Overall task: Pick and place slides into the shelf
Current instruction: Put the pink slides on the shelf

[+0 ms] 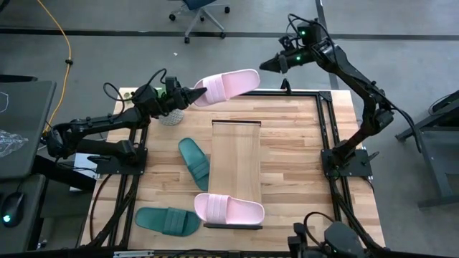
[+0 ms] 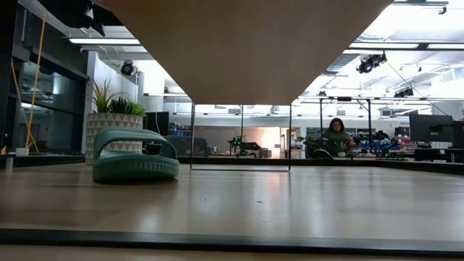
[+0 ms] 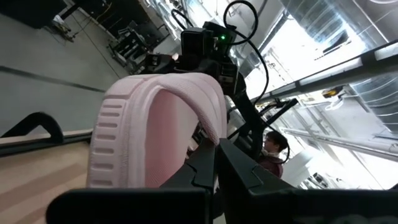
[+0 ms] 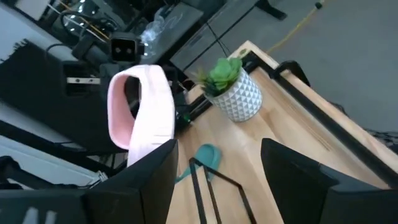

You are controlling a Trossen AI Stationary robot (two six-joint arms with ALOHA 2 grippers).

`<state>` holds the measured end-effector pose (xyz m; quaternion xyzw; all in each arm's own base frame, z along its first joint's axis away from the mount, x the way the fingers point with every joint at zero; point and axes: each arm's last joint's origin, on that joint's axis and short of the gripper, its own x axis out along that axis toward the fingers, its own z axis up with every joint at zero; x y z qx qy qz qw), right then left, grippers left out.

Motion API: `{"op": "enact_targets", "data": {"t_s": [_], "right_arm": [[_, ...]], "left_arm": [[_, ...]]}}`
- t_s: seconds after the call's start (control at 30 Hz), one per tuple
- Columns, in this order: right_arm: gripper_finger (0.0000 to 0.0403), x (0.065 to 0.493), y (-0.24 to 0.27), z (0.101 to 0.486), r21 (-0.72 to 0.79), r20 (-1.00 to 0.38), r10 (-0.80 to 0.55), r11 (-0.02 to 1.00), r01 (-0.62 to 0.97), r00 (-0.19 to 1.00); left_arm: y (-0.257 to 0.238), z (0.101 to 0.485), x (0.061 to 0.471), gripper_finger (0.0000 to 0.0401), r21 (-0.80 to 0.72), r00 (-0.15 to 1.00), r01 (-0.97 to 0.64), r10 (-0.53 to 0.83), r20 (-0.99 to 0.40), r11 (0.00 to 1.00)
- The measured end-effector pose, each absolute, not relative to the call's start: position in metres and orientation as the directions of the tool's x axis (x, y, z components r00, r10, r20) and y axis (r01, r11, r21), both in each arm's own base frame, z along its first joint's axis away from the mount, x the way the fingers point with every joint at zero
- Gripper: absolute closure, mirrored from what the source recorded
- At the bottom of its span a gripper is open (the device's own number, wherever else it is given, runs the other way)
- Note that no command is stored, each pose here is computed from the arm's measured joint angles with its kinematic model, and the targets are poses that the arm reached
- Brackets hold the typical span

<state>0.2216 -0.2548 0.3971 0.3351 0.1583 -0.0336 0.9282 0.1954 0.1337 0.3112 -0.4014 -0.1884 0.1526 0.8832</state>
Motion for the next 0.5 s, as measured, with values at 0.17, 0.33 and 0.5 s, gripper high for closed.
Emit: {"op": "enact_targets", "data": {"t_s": [0.17,0.33,0.5], "right_arm": [[0.0181,0.2229,-0.2551,0.4012,0.617,-0.273,0.076,0.779,0.114,0.959],[0.0181,0.2233,-0.2540,0.4035,0.638,-0.240,0.127,0.768,0.057,0.962],[0.0181,0.2262,-0.2506,0.4038,0.657,-0.229,0.166,0.754,0.026,0.959]], "left_arm": [[0.1337,0.3108,0.1954,0.0401,-0.768,0.883,-0.121,0.422,0.207,0.629],[0.1338,0.3103,0.1955,0.0401,-0.760,0.884,-0.131,0.423,0.202,0.637],[0.1339,0.3103,0.1954,0.0401,-0.758,0.883,-0.133,0.424,0.202,0.638]]}}
